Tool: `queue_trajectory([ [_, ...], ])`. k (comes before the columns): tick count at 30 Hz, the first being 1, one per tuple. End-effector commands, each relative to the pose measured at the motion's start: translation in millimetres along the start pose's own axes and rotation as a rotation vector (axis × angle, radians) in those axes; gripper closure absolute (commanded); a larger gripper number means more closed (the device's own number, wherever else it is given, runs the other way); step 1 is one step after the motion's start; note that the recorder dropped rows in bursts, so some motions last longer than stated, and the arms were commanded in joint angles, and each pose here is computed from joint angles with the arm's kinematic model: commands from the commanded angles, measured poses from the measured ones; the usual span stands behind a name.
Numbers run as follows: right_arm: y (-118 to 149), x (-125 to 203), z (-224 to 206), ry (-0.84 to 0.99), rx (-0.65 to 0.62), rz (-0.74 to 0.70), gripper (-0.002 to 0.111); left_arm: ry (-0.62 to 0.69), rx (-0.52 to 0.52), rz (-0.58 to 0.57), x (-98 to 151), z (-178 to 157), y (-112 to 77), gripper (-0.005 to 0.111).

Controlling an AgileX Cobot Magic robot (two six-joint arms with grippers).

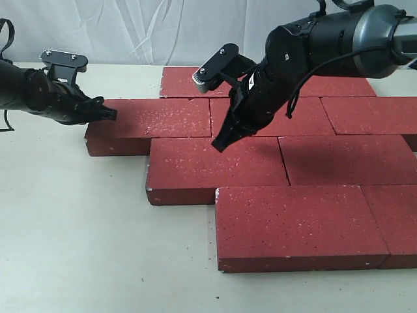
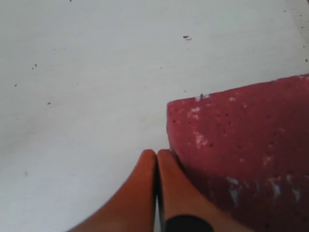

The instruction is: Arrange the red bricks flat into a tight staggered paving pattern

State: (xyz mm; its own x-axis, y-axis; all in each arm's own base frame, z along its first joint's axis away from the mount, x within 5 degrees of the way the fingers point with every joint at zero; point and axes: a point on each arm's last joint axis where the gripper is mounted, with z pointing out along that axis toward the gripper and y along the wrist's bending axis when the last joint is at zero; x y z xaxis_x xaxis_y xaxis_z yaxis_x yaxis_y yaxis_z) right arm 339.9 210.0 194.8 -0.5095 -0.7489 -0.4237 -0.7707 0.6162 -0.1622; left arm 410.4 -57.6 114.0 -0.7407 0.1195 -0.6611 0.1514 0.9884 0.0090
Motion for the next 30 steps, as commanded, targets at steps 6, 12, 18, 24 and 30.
queue_trajectory([
  [6, -1.9, 0.3, -3.4, -0.015, 0.008, 0.004, 0.109, -0.006, 0.016, 0.011, -1.9, 0.0, -9.9, 0.107],
  [12, -1.9, 0.3, -3.4, -0.015, 0.008, 0.004, 0.109, -0.006, 0.011, 0.027, -1.9, 0.0, -7.1, 0.107],
  [18, -1.9, 0.3, -3.4, -0.015, 0.008, 0.004, 0.109, -0.03, -0.016, 0.005, -3.9, -0.1, 8.1, 0.107],
  [24, -1.9, 0.4, -3.4, -0.015, 0.007, 0.006, 0.109, -0.036, -0.036, -0.017, -4.3, -1.0, 20.3, 0.107],
  [30, -2.0, -1.7, -3.5, -0.037, 0.009, 0.017, 0.109, -0.043, -0.038, -0.023, -17.1, -22.8, 23.5, 0.107],
])
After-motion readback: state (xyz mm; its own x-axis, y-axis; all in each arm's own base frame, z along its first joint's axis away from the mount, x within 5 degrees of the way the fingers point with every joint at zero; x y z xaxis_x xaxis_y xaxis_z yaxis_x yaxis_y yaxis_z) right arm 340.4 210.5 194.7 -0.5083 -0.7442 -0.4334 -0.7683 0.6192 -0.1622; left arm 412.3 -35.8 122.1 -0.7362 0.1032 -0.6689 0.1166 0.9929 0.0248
